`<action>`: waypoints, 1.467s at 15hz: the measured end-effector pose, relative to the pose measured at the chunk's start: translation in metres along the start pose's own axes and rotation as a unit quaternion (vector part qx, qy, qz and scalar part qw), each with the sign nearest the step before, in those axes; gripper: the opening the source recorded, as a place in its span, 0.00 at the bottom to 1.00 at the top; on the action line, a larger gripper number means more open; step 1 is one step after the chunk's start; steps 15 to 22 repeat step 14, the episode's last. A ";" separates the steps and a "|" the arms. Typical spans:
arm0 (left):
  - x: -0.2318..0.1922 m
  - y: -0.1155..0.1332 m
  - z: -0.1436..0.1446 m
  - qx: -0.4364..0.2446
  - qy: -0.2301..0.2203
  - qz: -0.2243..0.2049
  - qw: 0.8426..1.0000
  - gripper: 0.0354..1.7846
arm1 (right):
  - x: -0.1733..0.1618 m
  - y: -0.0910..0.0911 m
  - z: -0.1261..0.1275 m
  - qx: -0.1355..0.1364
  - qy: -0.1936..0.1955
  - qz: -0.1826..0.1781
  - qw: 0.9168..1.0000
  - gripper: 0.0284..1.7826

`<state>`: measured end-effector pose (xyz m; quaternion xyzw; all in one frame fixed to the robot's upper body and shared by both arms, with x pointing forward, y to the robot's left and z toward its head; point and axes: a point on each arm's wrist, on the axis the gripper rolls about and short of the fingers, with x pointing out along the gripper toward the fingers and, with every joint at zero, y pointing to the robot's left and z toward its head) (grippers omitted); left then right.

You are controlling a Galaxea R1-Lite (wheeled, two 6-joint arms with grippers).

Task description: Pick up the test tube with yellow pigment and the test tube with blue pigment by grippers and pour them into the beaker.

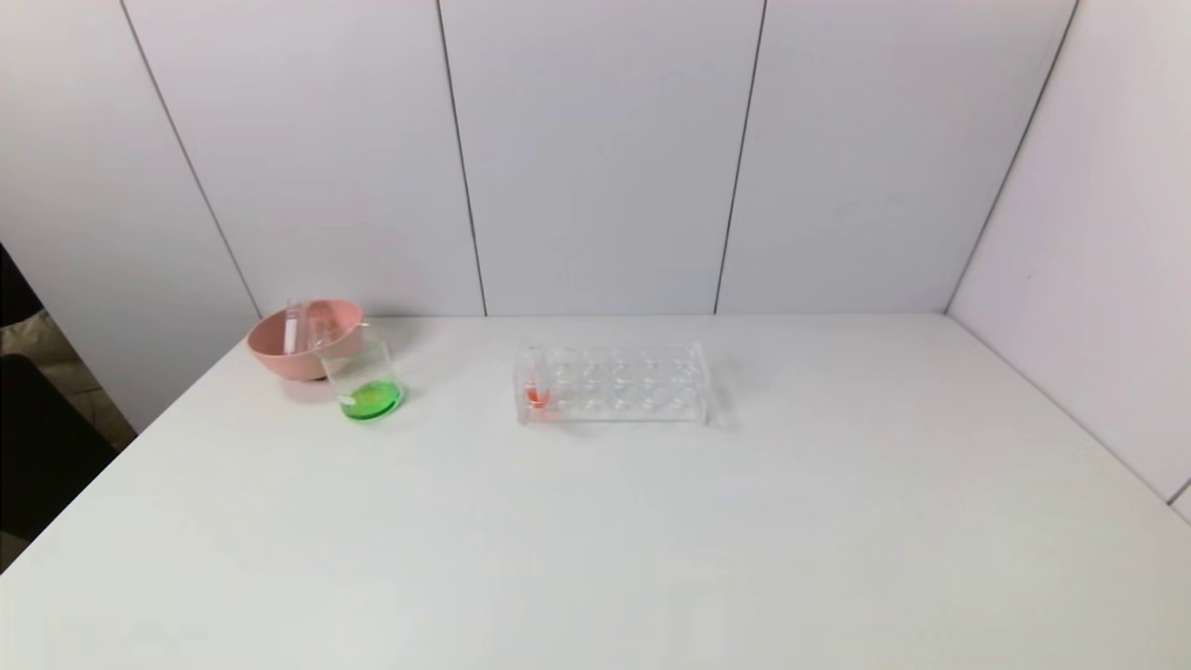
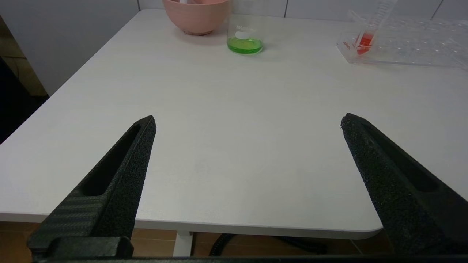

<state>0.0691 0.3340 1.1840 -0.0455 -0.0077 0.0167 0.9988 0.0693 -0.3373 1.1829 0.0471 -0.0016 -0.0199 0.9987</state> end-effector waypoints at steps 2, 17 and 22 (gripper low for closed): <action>0.000 0.000 0.000 0.000 0.000 0.000 1.000 0.99 | 0.000 0.000 0.000 0.000 0.000 0.000 1.000 0.96; 0.000 0.000 0.000 0.000 0.001 0.000 1.000 0.99 | 0.000 0.000 0.000 0.001 0.000 0.000 1.000 0.96; 0.000 0.000 0.000 0.000 0.001 0.000 1.000 0.99 | 0.000 0.000 0.000 0.001 0.000 0.000 1.000 0.96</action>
